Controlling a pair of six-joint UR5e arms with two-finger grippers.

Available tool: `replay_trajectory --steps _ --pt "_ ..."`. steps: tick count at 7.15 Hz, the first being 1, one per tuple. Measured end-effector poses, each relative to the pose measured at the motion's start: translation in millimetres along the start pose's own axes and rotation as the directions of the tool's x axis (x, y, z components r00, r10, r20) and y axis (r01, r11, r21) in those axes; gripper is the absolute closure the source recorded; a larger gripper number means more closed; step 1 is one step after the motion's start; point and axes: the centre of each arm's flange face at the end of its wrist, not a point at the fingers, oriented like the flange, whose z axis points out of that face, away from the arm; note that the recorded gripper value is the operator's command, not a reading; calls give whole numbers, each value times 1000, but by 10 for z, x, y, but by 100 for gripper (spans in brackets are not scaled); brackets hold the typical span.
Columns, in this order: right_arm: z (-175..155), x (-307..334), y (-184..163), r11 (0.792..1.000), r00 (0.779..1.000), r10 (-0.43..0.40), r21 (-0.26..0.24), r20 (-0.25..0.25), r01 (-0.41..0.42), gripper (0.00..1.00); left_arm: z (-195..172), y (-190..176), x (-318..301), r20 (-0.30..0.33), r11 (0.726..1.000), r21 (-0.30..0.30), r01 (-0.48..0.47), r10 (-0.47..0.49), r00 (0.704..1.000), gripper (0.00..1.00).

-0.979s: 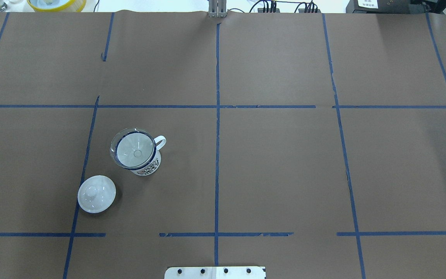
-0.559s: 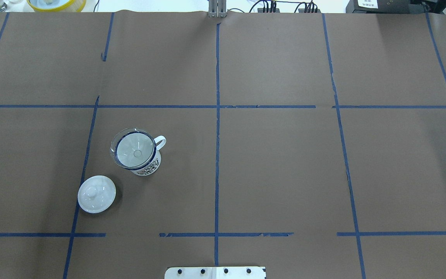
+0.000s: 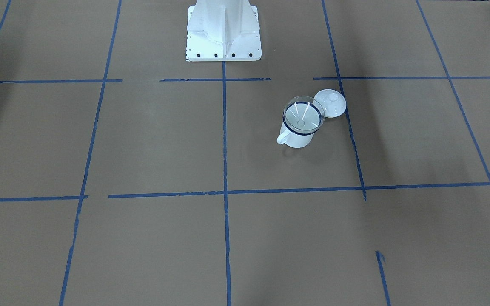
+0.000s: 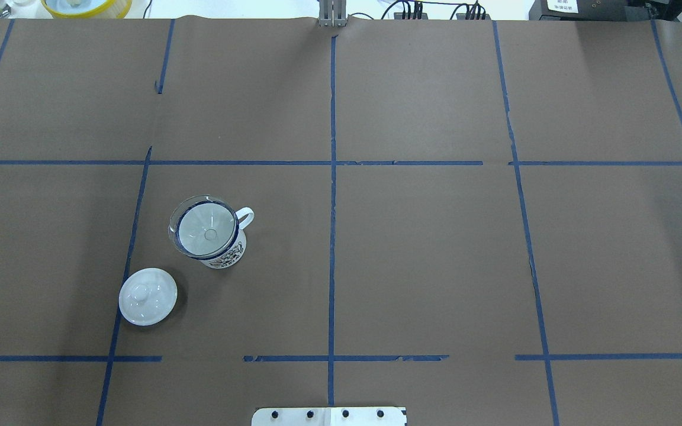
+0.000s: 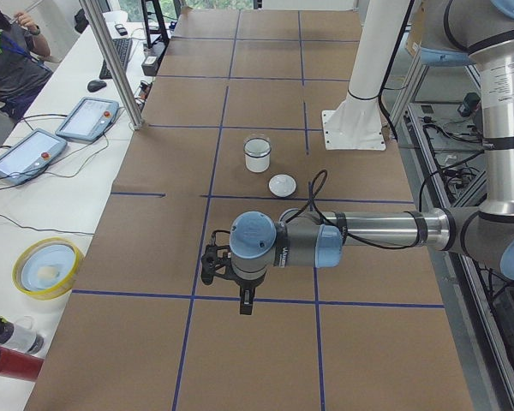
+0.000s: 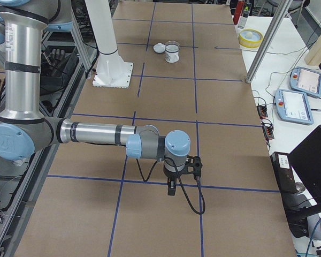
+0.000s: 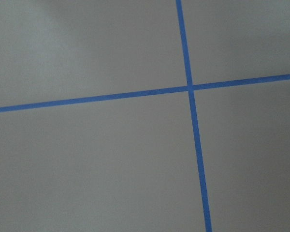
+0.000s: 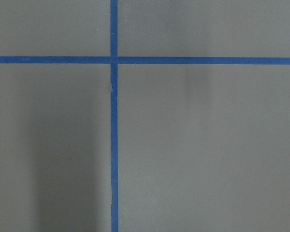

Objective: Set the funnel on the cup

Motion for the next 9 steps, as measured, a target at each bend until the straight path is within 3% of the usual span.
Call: replay_trajectory --steps 9 --pt "-3 -3 -1 1000 1000 -1 1 0 1 0 -57 -74 58 4 1000 15 -17 17 1000 0"
